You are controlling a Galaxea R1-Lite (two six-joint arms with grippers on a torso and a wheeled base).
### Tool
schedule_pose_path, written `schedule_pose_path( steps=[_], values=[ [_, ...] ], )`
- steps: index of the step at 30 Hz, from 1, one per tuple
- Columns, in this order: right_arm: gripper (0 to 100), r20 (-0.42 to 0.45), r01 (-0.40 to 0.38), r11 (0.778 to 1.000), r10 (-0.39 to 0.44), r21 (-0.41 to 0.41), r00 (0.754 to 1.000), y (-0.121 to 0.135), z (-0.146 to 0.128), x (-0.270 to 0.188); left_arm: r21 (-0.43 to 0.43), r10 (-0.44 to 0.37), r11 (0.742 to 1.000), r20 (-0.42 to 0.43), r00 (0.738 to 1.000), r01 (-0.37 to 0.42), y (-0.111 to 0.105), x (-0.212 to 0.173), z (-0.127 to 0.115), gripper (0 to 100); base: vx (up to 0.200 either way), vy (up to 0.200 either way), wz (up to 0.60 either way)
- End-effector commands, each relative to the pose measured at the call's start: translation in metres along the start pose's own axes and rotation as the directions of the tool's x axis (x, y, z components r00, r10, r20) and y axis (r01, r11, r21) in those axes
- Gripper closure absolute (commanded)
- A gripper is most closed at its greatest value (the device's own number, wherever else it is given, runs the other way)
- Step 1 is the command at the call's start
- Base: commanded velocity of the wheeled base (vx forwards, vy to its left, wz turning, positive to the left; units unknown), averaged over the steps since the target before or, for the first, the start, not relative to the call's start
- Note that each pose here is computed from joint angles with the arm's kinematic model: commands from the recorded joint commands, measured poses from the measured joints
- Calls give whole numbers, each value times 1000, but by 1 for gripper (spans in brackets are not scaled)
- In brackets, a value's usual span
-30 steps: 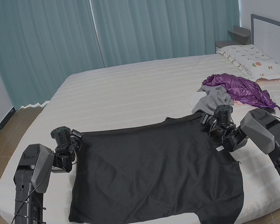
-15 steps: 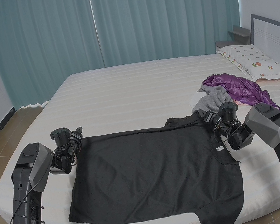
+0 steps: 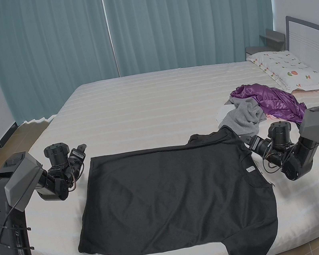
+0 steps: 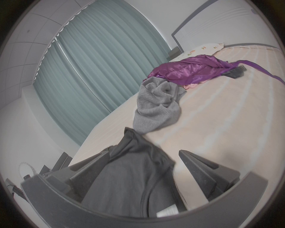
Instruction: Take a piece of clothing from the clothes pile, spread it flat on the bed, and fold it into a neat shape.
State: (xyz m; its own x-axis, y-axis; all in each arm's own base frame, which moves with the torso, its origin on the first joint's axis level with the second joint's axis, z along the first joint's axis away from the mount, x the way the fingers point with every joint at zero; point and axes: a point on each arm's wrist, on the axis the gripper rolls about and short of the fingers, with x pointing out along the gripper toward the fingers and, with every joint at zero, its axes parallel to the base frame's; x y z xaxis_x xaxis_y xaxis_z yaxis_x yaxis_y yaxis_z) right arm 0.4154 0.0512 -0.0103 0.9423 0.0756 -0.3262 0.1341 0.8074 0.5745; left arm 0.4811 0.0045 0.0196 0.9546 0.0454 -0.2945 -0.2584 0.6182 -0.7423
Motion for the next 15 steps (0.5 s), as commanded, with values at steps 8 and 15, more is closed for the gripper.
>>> schedule_pose_path(
  steps=[8, 15],
  values=[
    [0, -162, -56, 996, 66, 67, 985, 2, -6, -128, 5, 29, 1000, -219, 975, -28, -9, -136, -1, 0, 0, 0, 0],
    [0, -226, -11, 985, 49, 169, 973, -1, -19, -146, 27, 73, 997, -297, 952, -68, 3, -166, -24, 0, 0, 0, 0]
  ],
)
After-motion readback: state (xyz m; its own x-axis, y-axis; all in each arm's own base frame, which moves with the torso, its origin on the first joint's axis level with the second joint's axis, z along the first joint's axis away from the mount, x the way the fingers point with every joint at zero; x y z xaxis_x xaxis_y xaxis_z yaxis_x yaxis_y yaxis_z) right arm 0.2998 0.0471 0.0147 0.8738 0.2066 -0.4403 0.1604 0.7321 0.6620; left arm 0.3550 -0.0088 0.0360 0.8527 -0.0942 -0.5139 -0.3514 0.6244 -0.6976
